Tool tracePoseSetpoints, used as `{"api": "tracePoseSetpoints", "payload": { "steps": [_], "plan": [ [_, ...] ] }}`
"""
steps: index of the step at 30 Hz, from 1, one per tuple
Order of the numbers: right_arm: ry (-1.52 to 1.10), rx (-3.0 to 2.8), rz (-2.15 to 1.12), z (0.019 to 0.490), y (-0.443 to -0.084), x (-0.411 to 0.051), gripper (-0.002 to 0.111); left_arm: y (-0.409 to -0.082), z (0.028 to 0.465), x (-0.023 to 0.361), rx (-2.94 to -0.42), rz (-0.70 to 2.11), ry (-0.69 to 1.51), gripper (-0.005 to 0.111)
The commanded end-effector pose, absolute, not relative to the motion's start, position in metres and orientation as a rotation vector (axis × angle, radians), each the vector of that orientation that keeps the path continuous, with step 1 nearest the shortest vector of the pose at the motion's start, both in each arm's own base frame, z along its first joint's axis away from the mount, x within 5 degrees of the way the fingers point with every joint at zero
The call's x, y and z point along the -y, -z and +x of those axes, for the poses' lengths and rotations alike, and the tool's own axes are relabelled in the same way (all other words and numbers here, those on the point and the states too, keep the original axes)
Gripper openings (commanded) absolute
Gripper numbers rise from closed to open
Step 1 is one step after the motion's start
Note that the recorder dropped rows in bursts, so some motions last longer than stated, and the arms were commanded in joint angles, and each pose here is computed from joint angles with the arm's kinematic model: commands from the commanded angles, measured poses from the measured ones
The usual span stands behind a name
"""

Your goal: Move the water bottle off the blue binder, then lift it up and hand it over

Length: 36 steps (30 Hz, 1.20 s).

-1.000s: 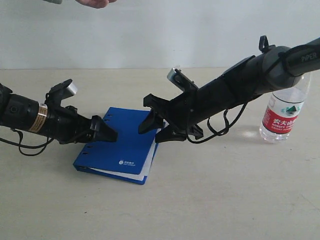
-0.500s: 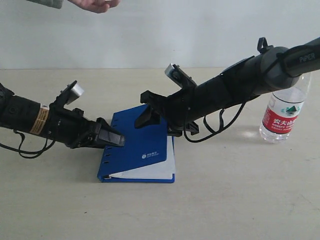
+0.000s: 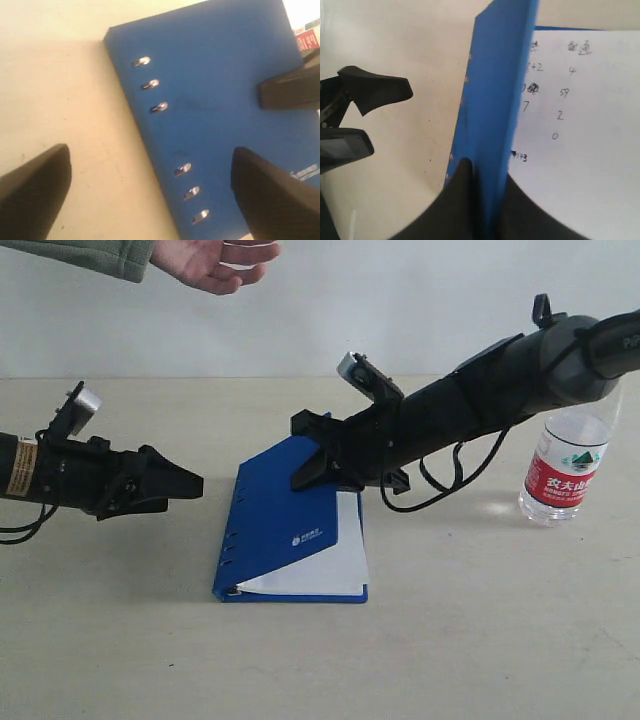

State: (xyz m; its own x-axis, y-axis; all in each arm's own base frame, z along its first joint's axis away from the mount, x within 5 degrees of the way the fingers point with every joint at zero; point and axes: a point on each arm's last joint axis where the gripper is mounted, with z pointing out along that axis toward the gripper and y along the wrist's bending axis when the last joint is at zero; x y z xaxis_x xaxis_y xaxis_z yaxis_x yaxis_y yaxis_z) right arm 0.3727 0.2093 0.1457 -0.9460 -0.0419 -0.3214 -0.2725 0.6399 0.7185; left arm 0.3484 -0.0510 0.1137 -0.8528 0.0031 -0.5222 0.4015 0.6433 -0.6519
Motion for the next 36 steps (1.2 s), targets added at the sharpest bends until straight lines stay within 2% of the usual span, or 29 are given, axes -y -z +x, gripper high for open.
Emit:
{"api": "tracePoseSetpoints", "payload": {
  "steps": [1,6,16,24,36],
  "plan": [
    [-1.159,-2.530,-0.318,0.377,-0.169,-0.190,0.000,-0.108,0.350,0.051,-2.354,0.284,1.139,0.080],
    [-1.161,-2.535,-0.360,0.374,-0.172,-0.190,0.000,-0.112,0.346,0.061,-2.285,0.333,1.262,0.080],
    [-1.210,-2.534,-0.397,0.370,-0.178,-0.191,0.000,-0.102,0.348,0.076,-2.305,0.397,1.265,0.080],
    [-1.185,-2.457,-0.441,0.366,-0.206,-0.189,0.000,-0.099,0.352,0.072,-2.358,0.338,1.214,0.080],
    [-1.180,-2.460,-0.454,0.365,-0.207,-0.189,0.000,-0.102,0.348,0.088,-2.325,0.403,1.279,0.080]
  ]
}}
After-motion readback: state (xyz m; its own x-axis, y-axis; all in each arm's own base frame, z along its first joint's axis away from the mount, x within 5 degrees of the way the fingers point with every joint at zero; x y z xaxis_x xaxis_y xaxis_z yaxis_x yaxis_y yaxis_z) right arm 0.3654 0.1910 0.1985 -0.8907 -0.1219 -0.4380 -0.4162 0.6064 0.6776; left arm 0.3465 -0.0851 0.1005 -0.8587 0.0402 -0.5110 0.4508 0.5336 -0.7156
